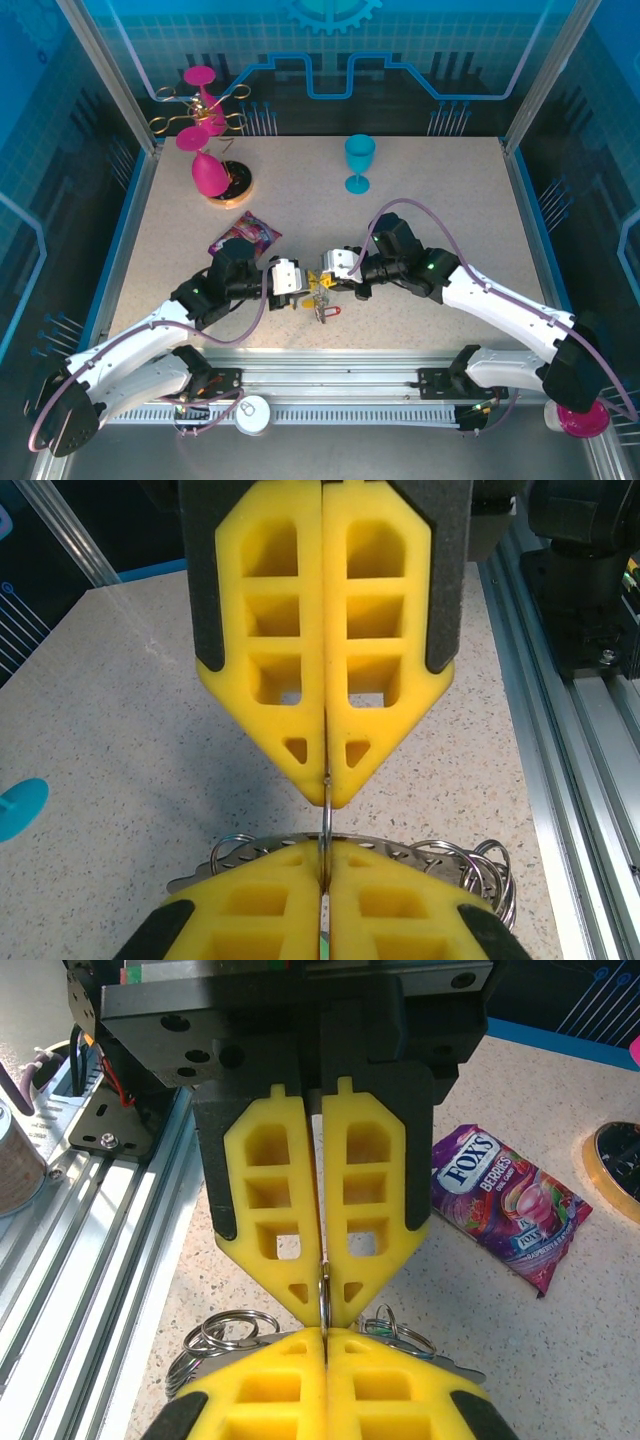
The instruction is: Put the keys on the keyring
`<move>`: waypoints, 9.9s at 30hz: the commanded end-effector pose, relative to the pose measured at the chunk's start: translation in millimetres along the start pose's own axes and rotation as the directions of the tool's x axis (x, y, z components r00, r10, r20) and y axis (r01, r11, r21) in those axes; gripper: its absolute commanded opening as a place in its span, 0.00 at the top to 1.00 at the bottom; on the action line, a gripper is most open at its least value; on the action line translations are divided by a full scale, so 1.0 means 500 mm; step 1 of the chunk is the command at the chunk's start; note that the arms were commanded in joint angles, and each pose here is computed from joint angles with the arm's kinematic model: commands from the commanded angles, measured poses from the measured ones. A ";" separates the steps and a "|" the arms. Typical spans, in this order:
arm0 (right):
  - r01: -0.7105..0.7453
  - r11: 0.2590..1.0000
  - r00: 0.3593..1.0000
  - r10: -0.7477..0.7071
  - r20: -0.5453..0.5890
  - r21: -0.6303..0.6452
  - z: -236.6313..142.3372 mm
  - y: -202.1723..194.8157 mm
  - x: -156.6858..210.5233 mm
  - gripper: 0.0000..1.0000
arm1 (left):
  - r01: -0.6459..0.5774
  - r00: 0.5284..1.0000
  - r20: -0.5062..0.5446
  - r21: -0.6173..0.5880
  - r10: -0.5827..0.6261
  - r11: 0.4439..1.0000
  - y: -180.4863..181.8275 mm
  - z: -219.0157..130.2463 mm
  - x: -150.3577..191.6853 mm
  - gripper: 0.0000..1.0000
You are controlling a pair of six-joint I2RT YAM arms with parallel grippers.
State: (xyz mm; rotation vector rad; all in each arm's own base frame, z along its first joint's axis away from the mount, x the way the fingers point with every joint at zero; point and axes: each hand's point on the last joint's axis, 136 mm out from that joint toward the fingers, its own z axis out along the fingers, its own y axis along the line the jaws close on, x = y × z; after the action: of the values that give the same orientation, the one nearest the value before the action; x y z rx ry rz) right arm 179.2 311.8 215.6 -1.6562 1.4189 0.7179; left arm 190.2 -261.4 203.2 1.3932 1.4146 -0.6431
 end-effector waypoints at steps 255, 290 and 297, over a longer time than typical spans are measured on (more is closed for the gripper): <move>-0.643 0.766 0.760 0.638 0.121 -0.006 -0.015 -0.056 -0.019 1.00 | 0.340 0.937 0.092 -0.034 -0.336 0.940 0.039 0.000 -0.053 1.00; -0.688 0.713 0.722 0.691 0.033 0.136 -0.002 -0.082 0.034 1.00 | 0.313 0.944 0.128 -0.059 -0.304 0.948 0.046 -0.004 -0.073 1.00; -0.701 0.698 0.709 0.703 0.048 0.148 -0.002 -0.094 0.027 1.00 | 0.299 0.950 0.113 -0.051 -0.292 0.953 0.041 -0.003 -0.069 1.00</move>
State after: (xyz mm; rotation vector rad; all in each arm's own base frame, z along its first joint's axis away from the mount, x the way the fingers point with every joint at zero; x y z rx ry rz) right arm 216.9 303.8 210.1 -0.9843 2.0873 1.0284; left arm 210.6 -258.4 195.6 1.0644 1.7298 -0.7894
